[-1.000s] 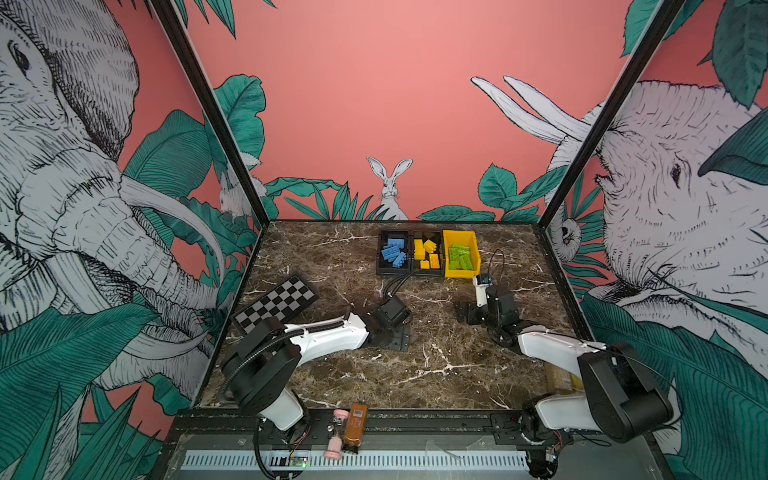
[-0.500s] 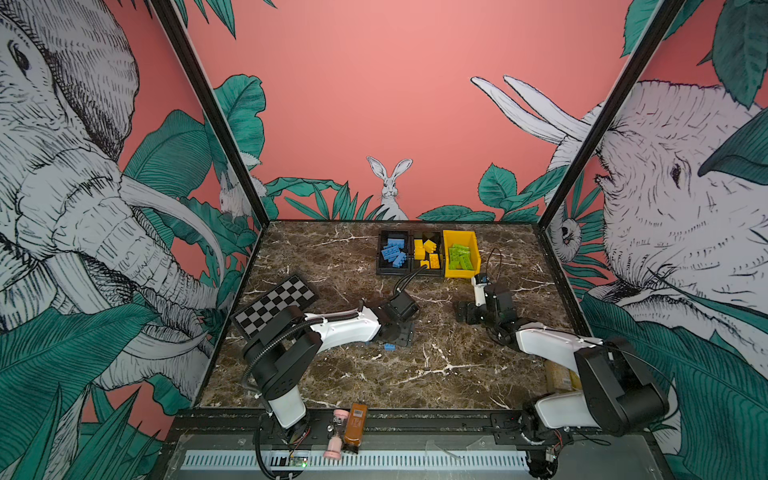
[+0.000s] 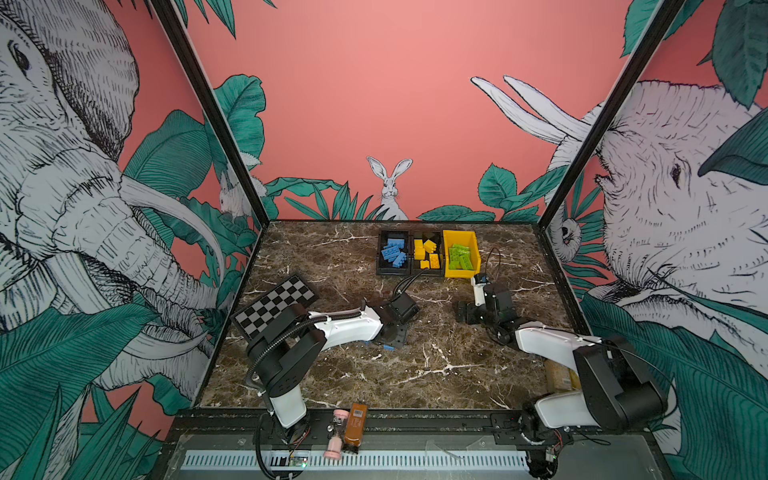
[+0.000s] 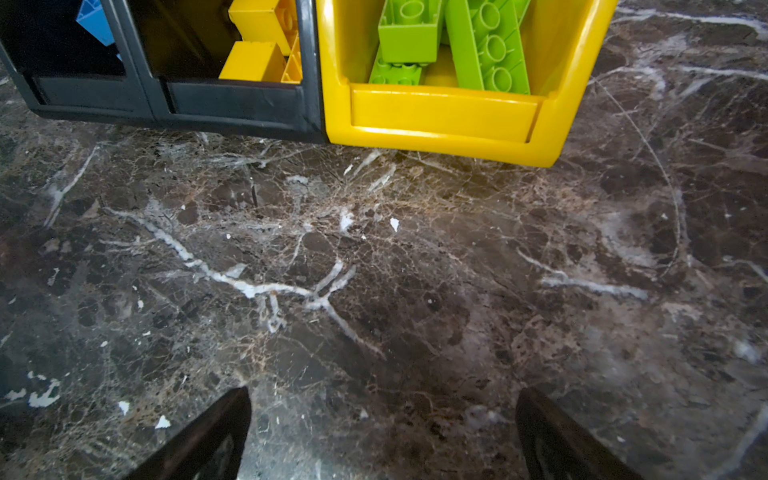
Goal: Sort the legos into containers by color
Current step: 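Return the left gripper to the last blue bricks and grasp one, then carry the blue brick with the left gripper and release into black bin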
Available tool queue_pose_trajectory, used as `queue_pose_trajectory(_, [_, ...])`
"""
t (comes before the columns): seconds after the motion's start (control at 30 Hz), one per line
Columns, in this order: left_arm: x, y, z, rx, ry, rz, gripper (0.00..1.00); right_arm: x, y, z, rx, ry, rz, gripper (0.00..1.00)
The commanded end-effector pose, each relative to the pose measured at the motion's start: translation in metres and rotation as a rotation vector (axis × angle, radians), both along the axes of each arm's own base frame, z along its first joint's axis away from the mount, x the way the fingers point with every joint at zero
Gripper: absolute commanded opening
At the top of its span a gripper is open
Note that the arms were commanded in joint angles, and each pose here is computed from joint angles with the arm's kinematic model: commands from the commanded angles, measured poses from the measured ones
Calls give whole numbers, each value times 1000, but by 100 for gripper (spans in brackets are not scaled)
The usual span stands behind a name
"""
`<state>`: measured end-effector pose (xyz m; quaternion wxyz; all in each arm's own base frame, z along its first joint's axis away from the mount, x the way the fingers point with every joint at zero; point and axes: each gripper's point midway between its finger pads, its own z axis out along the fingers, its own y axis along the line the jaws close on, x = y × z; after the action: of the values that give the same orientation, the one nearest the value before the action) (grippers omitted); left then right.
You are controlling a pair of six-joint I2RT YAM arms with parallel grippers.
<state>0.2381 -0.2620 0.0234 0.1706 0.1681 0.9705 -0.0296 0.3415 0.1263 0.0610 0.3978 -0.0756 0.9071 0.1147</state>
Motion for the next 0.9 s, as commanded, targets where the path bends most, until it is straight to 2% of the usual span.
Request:
queue_pose_trajectory(0.0, [-3, 8, -1, 26, -4, 7, 43, 6, 2, 8, 13, -20, -2, 98])
queue_pose_trajectory(0.17, [0, 1, 9, 0, -13, -11, 37, 5, -1, 7, 3, -22, -10, 98])
queue_pose_trajectory(0.27, [6, -3, 24, -16, -55, -32, 32, 6, 1, 9, 9, -26, -7, 98])
queue_pose_trajectory(0.43, [21, -4, 51, -8, -117, -62, 29, 5, 1, 9, 12, -24, -5, 98])
queue_pose_trajectory(0.63, [59, 5, 89, -48, -192, -73, 28, 6, 0, 9, 5, -26, -8, 98])
queue_pose_trajectory(0.87, [114, -9, 155, -38, -398, -171, 28, 7, 1, 8, 8, -22, -3, 98])
